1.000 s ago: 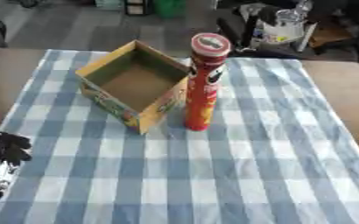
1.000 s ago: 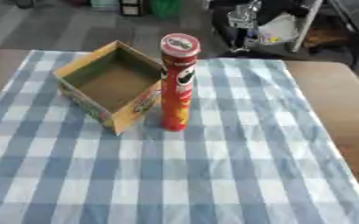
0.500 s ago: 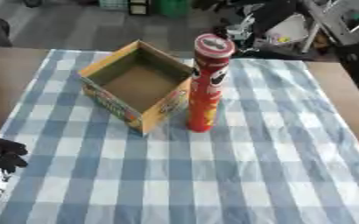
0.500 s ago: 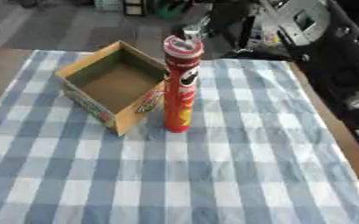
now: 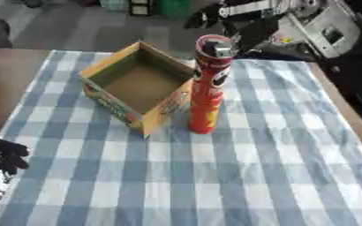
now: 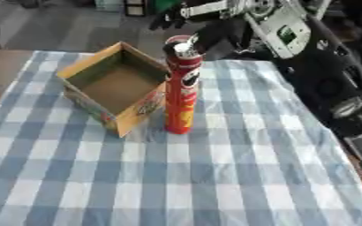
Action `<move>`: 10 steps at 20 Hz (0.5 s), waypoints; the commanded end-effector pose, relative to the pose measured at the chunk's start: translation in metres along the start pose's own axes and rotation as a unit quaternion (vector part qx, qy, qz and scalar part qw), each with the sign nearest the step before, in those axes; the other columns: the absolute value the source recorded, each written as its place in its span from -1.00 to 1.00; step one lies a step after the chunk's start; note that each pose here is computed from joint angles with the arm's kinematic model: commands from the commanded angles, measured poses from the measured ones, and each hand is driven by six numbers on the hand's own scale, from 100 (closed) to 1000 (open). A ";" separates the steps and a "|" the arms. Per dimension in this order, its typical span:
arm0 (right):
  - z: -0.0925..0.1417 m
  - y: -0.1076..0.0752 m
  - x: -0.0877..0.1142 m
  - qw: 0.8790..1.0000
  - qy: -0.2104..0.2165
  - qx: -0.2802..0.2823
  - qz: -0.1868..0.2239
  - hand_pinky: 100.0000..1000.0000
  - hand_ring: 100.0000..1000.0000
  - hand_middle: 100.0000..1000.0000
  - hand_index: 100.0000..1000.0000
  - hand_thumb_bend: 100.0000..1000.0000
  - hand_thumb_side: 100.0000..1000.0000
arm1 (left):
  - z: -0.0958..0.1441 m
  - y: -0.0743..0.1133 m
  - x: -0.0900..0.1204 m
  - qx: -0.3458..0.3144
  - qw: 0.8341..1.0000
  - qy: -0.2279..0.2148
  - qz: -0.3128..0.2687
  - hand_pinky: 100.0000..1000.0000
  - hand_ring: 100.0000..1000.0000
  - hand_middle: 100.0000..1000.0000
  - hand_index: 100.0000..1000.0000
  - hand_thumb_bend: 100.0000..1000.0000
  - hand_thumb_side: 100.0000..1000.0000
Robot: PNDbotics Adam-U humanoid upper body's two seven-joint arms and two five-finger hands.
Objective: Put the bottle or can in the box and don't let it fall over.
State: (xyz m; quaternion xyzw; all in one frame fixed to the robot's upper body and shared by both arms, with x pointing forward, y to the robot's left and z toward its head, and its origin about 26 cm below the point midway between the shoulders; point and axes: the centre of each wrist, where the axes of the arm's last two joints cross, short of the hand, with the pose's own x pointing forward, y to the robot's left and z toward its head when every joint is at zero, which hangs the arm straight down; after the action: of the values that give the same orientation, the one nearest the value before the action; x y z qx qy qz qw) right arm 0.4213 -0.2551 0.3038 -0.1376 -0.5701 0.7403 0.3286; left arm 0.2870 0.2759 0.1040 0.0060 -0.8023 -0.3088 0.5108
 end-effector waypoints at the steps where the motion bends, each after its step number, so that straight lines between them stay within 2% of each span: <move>1: 0.007 -0.008 -0.001 1.000 0.021 -0.003 0.022 0.96 1.00 1.00 1.00 -0.84 0.33 | -0.003 0.003 0.005 0.001 1.000 -0.012 -0.004 0.22 -0.01 0.06 0.32 -1.00 -0.06; 5: 0.008 -0.006 -0.003 0.998 0.048 -0.002 0.041 0.98 1.00 1.00 1.00 -0.81 0.33 | -0.004 0.003 0.005 0.001 1.000 -0.013 -0.004 0.22 -0.01 0.06 0.32 -1.00 -0.06; 10: 0.007 -0.001 -0.008 0.997 0.065 0.009 0.041 0.98 1.00 1.00 1.00 -0.80 0.35 | -0.003 0.004 0.005 0.002 1.000 -0.012 -0.003 0.22 -0.01 0.05 0.32 -1.00 -0.05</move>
State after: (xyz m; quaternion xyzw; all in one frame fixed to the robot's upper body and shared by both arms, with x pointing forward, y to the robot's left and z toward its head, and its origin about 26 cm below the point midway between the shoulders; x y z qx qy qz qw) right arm 0.4247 -0.2607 0.2950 -0.1899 -0.5354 0.7500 0.3389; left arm 0.2871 0.2758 0.1042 0.0056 -0.8026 -0.3086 0.5105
